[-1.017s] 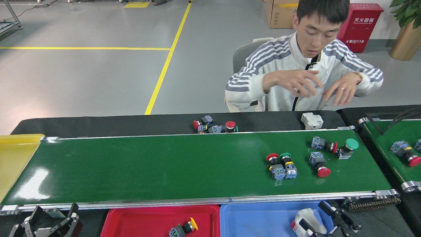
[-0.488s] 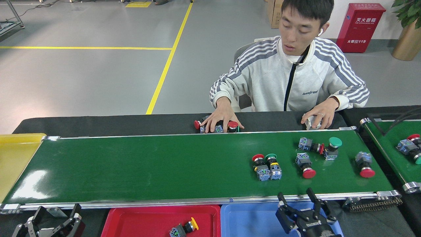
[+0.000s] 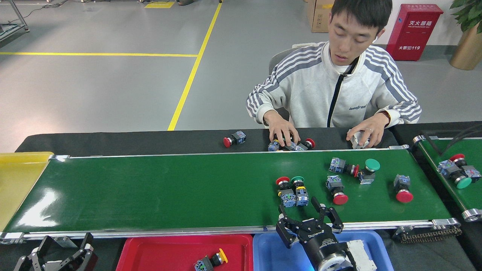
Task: Pick switch part from conveyor to tray
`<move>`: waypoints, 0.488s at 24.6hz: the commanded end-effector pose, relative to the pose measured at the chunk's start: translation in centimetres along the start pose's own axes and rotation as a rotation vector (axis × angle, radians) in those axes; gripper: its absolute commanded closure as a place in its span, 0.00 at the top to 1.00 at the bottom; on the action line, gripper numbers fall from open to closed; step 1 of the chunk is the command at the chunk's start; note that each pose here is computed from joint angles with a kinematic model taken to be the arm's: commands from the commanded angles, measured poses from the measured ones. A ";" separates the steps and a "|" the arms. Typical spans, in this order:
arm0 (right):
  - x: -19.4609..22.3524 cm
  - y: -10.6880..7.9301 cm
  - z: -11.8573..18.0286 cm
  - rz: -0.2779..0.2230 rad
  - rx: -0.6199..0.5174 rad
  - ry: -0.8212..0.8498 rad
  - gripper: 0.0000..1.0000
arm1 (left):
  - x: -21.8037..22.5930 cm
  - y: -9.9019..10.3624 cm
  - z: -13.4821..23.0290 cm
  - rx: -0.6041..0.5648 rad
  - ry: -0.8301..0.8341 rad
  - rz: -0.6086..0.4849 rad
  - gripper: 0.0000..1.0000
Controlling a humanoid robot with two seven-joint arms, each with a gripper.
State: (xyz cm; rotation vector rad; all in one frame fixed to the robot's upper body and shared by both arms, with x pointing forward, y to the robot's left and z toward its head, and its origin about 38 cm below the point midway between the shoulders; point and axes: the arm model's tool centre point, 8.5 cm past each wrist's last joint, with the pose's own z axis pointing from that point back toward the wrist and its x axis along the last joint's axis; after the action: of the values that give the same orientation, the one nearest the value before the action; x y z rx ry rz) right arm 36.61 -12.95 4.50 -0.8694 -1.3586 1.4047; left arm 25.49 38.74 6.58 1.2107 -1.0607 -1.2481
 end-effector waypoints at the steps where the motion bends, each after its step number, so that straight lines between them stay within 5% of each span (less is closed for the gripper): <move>1: 0.5 -0.7 -0.7 0.008 -0.013 -0.012 0.98 | -0.2 0.7 -0.1 0.021 -0.003 -0.016 1.00; 9: 5.1 -0.7 -7.3 0.061 0.051 0.015 0.97 | -0.3 0.7 -0.1 0.022 -0.004 -0.019 1.00; 10: 5.4 -0.9 -8.5 0.073 0.063 0.030 0.90 | -0.3 0.7 -0.1 0.022 -0.004 -0.019 1.00; 12: 6.1 -1.1 -9.6 0.116 0.074 0.013 0.40 | -0.4 0.7 -0.1 0.019 -0.004 -0.020 1.00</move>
State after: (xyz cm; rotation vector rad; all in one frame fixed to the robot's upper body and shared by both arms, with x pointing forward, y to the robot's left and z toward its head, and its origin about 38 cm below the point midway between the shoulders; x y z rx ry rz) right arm 43.49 -4.73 4.48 -0.8908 -1.2597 1.5331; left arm 25.46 38.76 6.57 1.2103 -1.0606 -1.2497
